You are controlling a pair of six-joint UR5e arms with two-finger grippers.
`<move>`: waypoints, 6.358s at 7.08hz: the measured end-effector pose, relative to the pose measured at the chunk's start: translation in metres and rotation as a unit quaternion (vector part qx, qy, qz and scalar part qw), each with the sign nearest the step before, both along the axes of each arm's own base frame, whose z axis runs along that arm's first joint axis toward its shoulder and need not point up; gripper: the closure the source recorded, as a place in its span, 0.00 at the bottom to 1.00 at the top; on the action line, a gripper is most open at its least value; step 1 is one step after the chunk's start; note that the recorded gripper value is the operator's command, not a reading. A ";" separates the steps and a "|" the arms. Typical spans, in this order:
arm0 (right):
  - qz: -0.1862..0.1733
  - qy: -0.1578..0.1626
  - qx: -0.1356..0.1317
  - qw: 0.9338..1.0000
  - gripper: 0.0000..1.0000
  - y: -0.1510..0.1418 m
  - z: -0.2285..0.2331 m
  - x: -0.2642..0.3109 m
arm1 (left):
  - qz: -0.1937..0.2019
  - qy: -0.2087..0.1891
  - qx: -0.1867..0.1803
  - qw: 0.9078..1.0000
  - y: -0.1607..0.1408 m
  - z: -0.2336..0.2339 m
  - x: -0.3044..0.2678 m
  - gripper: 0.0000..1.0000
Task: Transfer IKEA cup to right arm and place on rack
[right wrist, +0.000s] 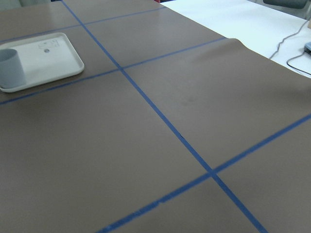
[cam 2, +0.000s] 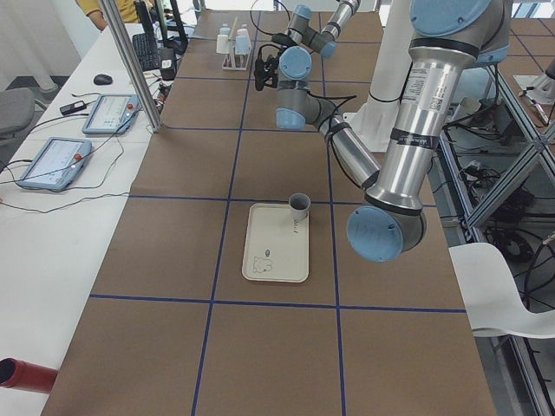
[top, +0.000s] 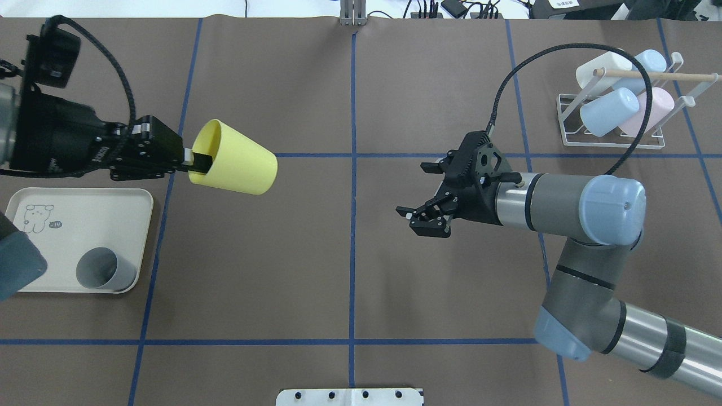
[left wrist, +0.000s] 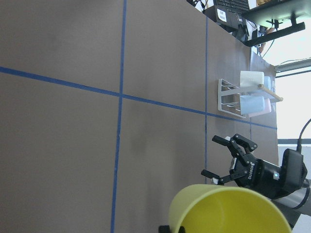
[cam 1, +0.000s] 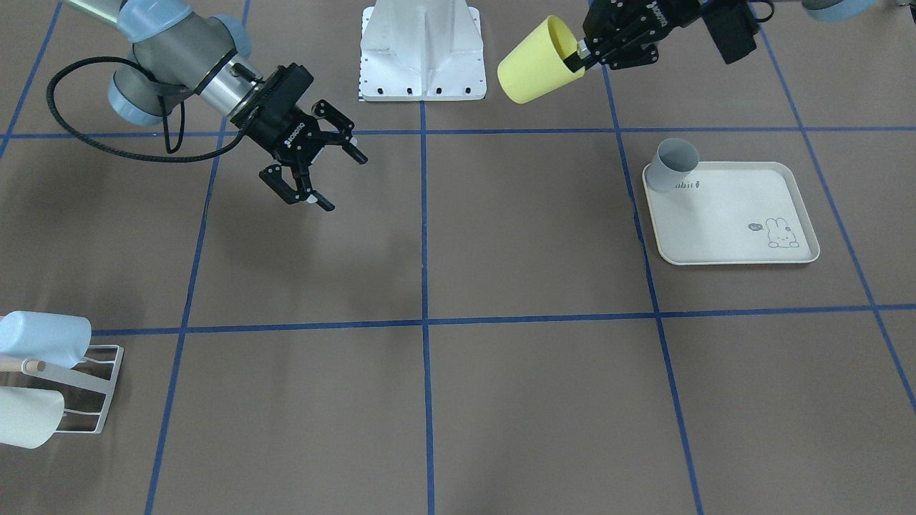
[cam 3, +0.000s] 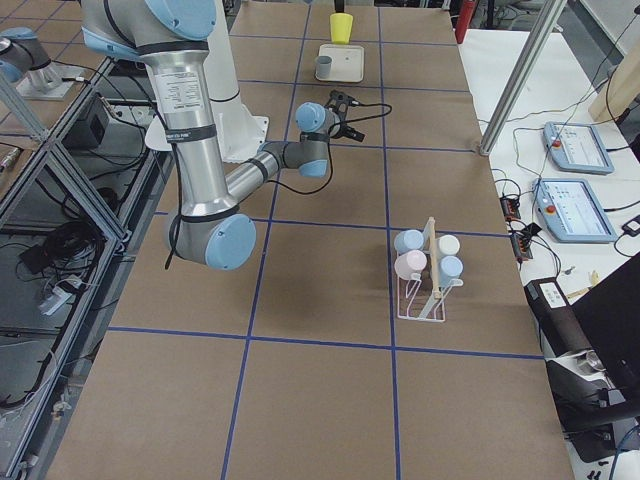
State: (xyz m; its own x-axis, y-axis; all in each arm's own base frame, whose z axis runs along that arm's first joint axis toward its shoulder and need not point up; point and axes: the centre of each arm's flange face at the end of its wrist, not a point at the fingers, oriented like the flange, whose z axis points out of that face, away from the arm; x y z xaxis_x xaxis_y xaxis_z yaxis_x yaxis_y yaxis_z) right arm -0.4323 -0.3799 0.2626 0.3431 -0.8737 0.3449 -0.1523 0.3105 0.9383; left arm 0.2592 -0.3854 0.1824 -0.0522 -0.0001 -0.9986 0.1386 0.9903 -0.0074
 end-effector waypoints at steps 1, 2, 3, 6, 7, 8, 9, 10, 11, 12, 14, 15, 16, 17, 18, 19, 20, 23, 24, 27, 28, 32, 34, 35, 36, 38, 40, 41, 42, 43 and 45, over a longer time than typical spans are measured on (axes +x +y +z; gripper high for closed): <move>-0.002 -0.016 0.009 1.000 0.00 0.011 -0.016 -0.012 | 0.007 0.005 0.002 1.000 0.001 -0.009 0.026 1.00; -0.008 -0.038 0.019 0.999 0.00 0.022 -0.025 -0.018 | 0.014 0.008 0.003 1.000 0.003 -0.015 0.050 1.00; -0.014 -0.059 0.030 0.998 0.00 0.033 -0.030 -0.020 | 0.018 0.010 0.004 1.000 0.008 -0.019 0.069 1.00; -0.027 -0.098 0.053 0.993 0.00 0.050 -0.037 -0.020 | 0.024 0.010 0.003 1.000 0.018 -0.022 0.096 1.00; -0.028 -0.103 0.060 0.992 0.00 0.053 -0.038 -0.020 | 0.026 0.011 0.004 1.000 0.022 -0.023 0.103 1.00; -0.028 -0.105 0.065 0.992 0.00 0.054 -0.039 -0.020 | 0.026 0.014 0.004 1.000 0.027 -0.025 0.109 1.00; -0.027 -0.105 0.069 0.992 0.00 0.054 -0.040 -0.019 | 0.026 0.015 0.004 1.000 0.030 -0.027 0.114 1.00; -0.027 -0.105 0.074 0.991 0.01 0.054 -0.041 -0.019 | 0.026 0.014 0.003 1.000 0.031 -0.026 0.118 1.00; -0.024 -0.104 0.082 0.991 0.00 0.054 -0.043 -0.019 | 0.026 0.013 0.002 1.000 0.031 -0.025 0.121 1.00; -0.020 -0.105 0.092 0.990 0.00 0.054 -0.043 -0.017 | 0.027 0.013 0.002 1.000 0.031 -0.026 0.123 1.00; -0.017 -0.114 0.105 0.988 0.01 0.056 -0.046 -0.014 | 0.029 0.014 0.003 0.999 0.030 -0.028 0.128 1.00; -0.017 -0.117 0.108 0.987 0.02 0.056 -0.046 -0.014 | 0.029 0.014 0.002 0.999 0.030 -0.029 0.129 1.00; -0.017 -0.120 0.110 0.986 0.08 0.057 -0.047 -0.013 | 0.029 0.012 0.002 0.999 0.029 -0.028 0.130 1.00; -0.017 -0.124 0.113 0.986 0.08 0.057 -0.048 -0.012 | 0.029 0.011 0.001 1.000 0.027 -0.027 0.133 1.00; -0.017 -0.126 0.114 0.985 0.08 0.058 -0.048 -0.012 | 0.029 0.010 0.001 1.000 0.025 -0.028 0.136 1.00; -0.018 -0.128 0.114 0.985 0.09 0.058 -0.048 -0.011 | 0.029 0.010 0.001 1.000 0.024 -0.028 0.137 1.00; -0.018 -0.129 0.115 0.985 0.22 0.058 -0.049 -0.011 | 0.029 0.009 0.001 1.000 0.024 -0.028 0.138 1.00; -0.016 -0.132 0.116 0.984 0.71 0.058 -0.051 -0.007 | 0.028 0.010 0.002 1.000 0.024 -0.029 0.137 0.57; -0.014 -0.132 0.116 0.984 0.75 0.058 -0.051 -0.006 | 0.028 0.012 0.003 1.000 0.024 -0.030 0.136 0.01; -0.008 -0.126 0.114 0.985 0.88 0.053 -0.045 -0.001 | 0.017 0.015 0.009 1.000 0.018 -0.034 0.123 0.00; -0.003 -0.116 0.111 0.987 0.94 0.047 -0.038 0.004 | 0.006 0.012 0.009 1.000 0.008 -0.031 0.112 0.00; 0.047 0.022 0.052 0.997 1.00 -0.028 0.010 0.065 | -0.035 -0.069 0.077 0.994 -0.018 0.046 0.078 0.00; 0.070 0.134 0.038 0.988 1.00 -0.079 0.021 0.126 | -0.040 -0.081 0.091 0.992 -0.020 0.058 0.070 0.00; 0.080 0.200 0.049 0.975 1.00 -0.099 0.038 0.158 | -0.040 -0.081 0.094 0.991 -0.020 0.058 0.069 0.00; 0.087 0.259 0.066 0.960 1.00 -0.111 0.066 0.191 | -0.041 -0.081 0.094 0.991 -0.019 0.057 0.068 0.00; 0.089 0.388 0.125 0.909 1.00 -0.119 0.141 0.275 | -0.042 -0.080 0.095 0.991 -0.018 0.057 0.067 0.00; 0.067 0.498 0.178 0.846 1.00 -0.119 0.204 0.343 | -0.043 -0.078 0.095 0.992 -0.016 0.055 0.065 0.00; 0.055 0.549 0.202 0.809 1.00 -0.121 0.227 0.363 | -0.043 -0.077 0.094 0.992 -0.015 0.055 0.064 0.00; 0.045 0.598 0.223 0.768 1.00 -0.122 0.244 0.376 | -0.043 -0.077 0.094 0.992 -0.014 0.055 0.064 0.00; 0.030 0.645 0.240 0.725 1.00 -0.124 0.253 0.385 | -0.042 -0.077 0.094 0.992 -0.014 0.055 0.064 0.00; -0.008 0.722 0.257 0.642 1.00 -0.130 0.263 0.388 | -0.042 -0.077 0.094 0.992 -0.014 0.055 0.065 0.00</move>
